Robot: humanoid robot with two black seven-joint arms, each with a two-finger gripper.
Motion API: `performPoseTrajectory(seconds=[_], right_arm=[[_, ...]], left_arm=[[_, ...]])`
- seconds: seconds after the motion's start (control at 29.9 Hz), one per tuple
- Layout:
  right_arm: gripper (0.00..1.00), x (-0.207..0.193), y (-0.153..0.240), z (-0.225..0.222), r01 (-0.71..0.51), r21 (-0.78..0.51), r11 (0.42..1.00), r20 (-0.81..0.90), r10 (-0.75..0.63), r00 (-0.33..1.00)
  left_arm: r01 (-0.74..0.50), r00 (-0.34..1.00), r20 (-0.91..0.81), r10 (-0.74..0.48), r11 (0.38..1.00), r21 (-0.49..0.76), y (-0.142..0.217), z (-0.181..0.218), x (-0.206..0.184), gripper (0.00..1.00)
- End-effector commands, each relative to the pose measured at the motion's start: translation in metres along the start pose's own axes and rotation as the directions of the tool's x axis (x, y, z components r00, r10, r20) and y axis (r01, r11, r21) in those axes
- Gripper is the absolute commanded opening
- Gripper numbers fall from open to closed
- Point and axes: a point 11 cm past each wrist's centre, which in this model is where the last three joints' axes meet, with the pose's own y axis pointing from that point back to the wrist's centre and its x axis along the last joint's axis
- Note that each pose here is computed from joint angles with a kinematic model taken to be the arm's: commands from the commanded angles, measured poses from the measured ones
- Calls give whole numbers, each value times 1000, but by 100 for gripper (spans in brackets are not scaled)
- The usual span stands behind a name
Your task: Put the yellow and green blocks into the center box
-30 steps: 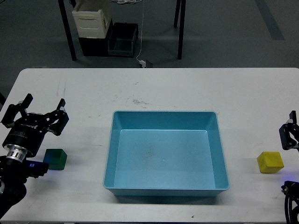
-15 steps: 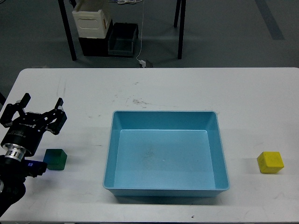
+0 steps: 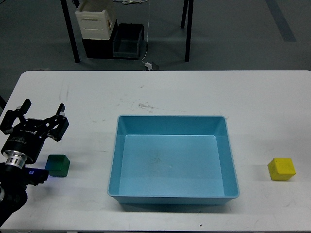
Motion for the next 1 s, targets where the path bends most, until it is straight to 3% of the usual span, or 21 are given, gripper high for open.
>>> performPoseTrajectory(seconds=[0.0, 0.13, 0.4, 0.77, 0.97], right_arm=[[99, 3, 5, 0, 182, -54, 982, -99, -187, 977], [99, 9, 21, 7, 324, -179, 929, -318, -367, 874], [98, -25, 52, 9, 539, -353, 765, -612, -624, 485], [95, -104, 101, 18, 744, -426, 515, -645, -750, 150], [96, -138, 116, 25, 806, -398, 438, -603, -787, 130]], left_arm=[[-3, 1000, 1, 3, 1000, -4, 0, 1, 1, 100], [-7, 1000, 6, 7, 1000, -8, 0, 3, 3, 100], [-4, 1000, 6, 4, 1000, -9, -1, 3, 2, 100], [-10, 1000, -4, 10, 1000, -11, -2, 1, 5, 100], [-14, 1000, -1, 14, 1000, -15, -2, 2, 7, 100]])
